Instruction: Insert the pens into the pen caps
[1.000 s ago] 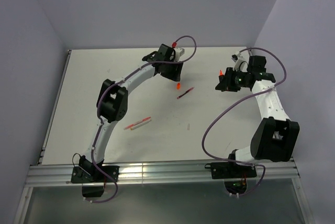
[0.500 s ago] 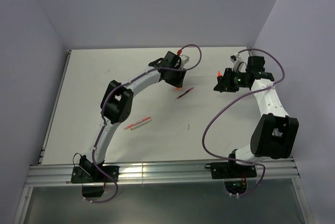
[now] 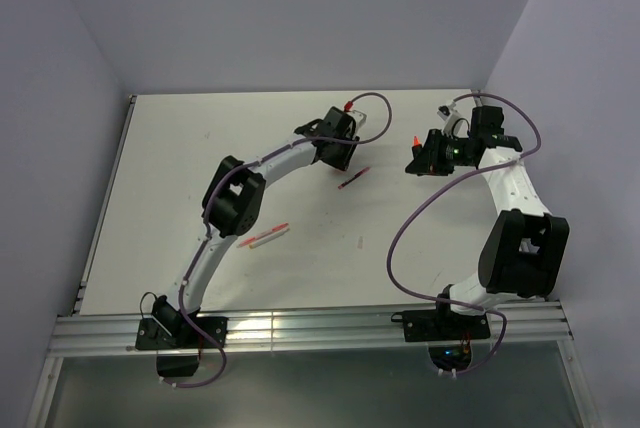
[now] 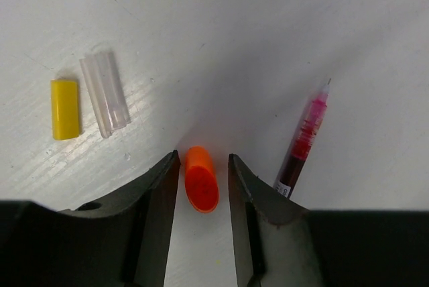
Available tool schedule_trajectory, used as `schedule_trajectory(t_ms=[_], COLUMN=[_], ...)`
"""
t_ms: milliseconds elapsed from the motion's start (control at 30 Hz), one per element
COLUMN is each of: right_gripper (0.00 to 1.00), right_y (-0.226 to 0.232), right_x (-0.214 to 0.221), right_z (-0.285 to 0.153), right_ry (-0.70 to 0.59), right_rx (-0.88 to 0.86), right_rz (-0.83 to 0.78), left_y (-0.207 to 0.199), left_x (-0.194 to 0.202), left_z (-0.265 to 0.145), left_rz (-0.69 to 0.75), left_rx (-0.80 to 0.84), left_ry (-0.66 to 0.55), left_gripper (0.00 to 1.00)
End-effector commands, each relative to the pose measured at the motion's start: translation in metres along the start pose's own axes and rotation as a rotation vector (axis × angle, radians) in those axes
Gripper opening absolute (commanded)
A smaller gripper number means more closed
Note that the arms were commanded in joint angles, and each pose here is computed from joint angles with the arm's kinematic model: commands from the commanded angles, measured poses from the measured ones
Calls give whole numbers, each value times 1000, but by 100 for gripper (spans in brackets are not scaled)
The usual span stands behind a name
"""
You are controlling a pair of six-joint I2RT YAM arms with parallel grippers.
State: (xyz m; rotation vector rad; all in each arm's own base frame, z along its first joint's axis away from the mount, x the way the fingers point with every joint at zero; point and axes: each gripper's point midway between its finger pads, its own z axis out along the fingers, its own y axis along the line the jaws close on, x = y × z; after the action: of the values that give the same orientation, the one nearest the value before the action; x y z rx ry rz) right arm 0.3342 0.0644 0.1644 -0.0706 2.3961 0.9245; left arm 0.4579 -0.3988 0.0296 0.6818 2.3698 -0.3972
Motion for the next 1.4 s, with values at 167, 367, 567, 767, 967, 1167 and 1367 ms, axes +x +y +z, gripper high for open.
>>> schedule_trajectory(t_ms=[167,367,567,767,967,1167,1367], right_gripper=[0,0,0,0,0,0,0], right_y=[8,16,60,135,189,226,230], right_x=[-16,-20,-31,-10,22,43,66], right_z=[-6,-13,-18,-17,-12,1,-1], right_ry=[-31,-49,-78,-11,103,204,246], right_rx=[-17,-33,-192,-453,-640,-728,-743], right_rz=[-29,-101,-282,-350,-390,-438,-435], left_y=[6,-6,-40,-32,-28,-31,-36], left_x=[-4,-18,-88,-111,-90,-66,-54], left_z=[9,-17,-138,-287,-376,-384,-383], left_rz=[-3,-7,-66,-79,-85,-76,-82], left_rx=[-53,21,455,861,1170,1185,1203], left_ry=[-18,-22,-170,-358,-468,-423,-397], left_gripper=[33,1,0,0,0,0,0])
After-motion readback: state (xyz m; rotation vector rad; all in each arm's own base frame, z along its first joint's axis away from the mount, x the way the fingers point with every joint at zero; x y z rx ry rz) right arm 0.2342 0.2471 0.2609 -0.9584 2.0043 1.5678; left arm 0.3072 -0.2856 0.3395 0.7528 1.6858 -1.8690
